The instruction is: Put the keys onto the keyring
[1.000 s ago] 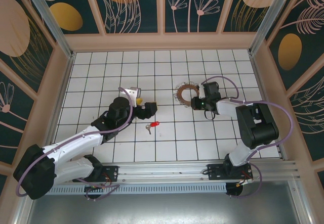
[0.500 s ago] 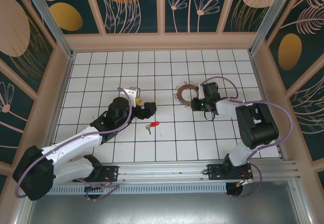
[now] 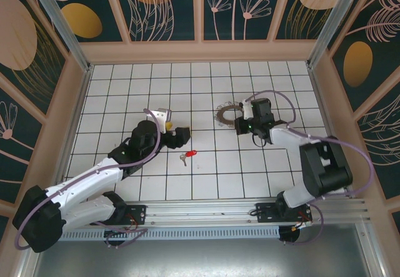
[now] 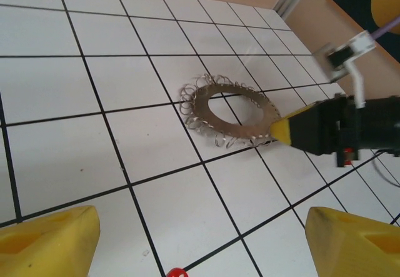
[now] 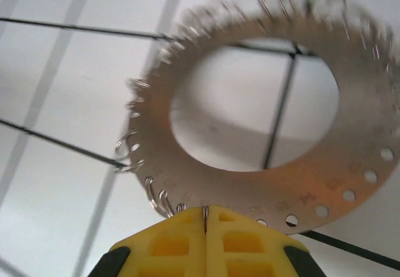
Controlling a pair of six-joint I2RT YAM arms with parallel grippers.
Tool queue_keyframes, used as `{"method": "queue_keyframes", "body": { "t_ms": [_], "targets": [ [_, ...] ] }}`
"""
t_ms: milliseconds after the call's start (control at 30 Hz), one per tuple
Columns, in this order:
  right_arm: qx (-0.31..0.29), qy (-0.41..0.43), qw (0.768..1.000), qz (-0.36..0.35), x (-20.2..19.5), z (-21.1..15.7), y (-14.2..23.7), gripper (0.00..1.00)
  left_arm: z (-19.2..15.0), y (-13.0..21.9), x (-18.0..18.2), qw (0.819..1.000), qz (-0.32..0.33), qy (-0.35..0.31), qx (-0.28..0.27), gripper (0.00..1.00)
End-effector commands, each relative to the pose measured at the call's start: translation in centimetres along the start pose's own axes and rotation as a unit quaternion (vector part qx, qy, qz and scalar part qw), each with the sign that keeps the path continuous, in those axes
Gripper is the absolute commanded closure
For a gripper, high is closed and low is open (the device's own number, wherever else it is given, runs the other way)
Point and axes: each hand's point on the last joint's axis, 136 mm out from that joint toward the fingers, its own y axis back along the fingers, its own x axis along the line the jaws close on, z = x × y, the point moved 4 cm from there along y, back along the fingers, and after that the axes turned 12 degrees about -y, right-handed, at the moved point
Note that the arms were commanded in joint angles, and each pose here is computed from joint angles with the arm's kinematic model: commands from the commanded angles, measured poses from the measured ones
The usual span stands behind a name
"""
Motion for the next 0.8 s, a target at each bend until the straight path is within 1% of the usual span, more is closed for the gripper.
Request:
{"method": "queue_keyframes", "body": {
  "t_ms": [0, 133, 200, 300, 333, 433, 567, 667, 767],
  "targets": [
    [-0.068, 0.112, 0.989, 0.065, 4.5, 1.7, 3.7, 1.00, 2.8, 1.0, -1.1, 0.999, -0.013, -0.036, -0.025, 0.18],
    [-0.128, 0.208, 0.961, 0.126, 8.7, 2.5, 8.0, 1.00, 4.6, 1.8, -3.1, 0.994, -0.072, -0.079, -0.033, 0.23],
    [-0.162, 0.232, 0.942, 0.178, 10.9, 2.5, 10.2, 1.00, 5.7, 2.5, -4.4, 0.988, -0.110, -0.100, -0.044, 0.26],
    [-0.190, 0.281, 0.912, 0.229, 13.7, 1.8, 12.5, 1.00, 7.1, 3.7, -5.8, 0.980, -0.149, -0.122, -0.060, 0.30],
    [-0.191, 0.299, 0.901, 0.248, 14.8, 1.2, 13.1, 1.00, 7.5, 4.1, -6.2, 0.977, -0.159, -0.127, -0.067, 0.31],
    [-0.193, 0.338, 0.868, 0.309, 17.4, 0.0, 14.9, 1.00, 8.3, 5.6, -7.6, 0.963, -0.208, -0.145, -0.092, 0.41],
    [-0.195, 0.375, 0.818, 0.389, 20.0, -1.7, 17.3, 1.00, 8.6, 7.5, -9.1, 0.943, -0.265, -0.168, -0.112, 0.47],
    [-0.199, 0.386, 0.787, 0.437, 21.1, -2.2, 18.8, 1.00, 8.6, 8.8, -9.9, 0.928, -0.299, -0.185, -0.127, 0.48],
    [-0.195, 0.390, 0.763, 0.477, 21.9, -2.5, 19.9, 1.00, 8.3, 9.9, -10.3, 0.914, -0.318, -0.204, -0.147, 0.43]
  ]
}}
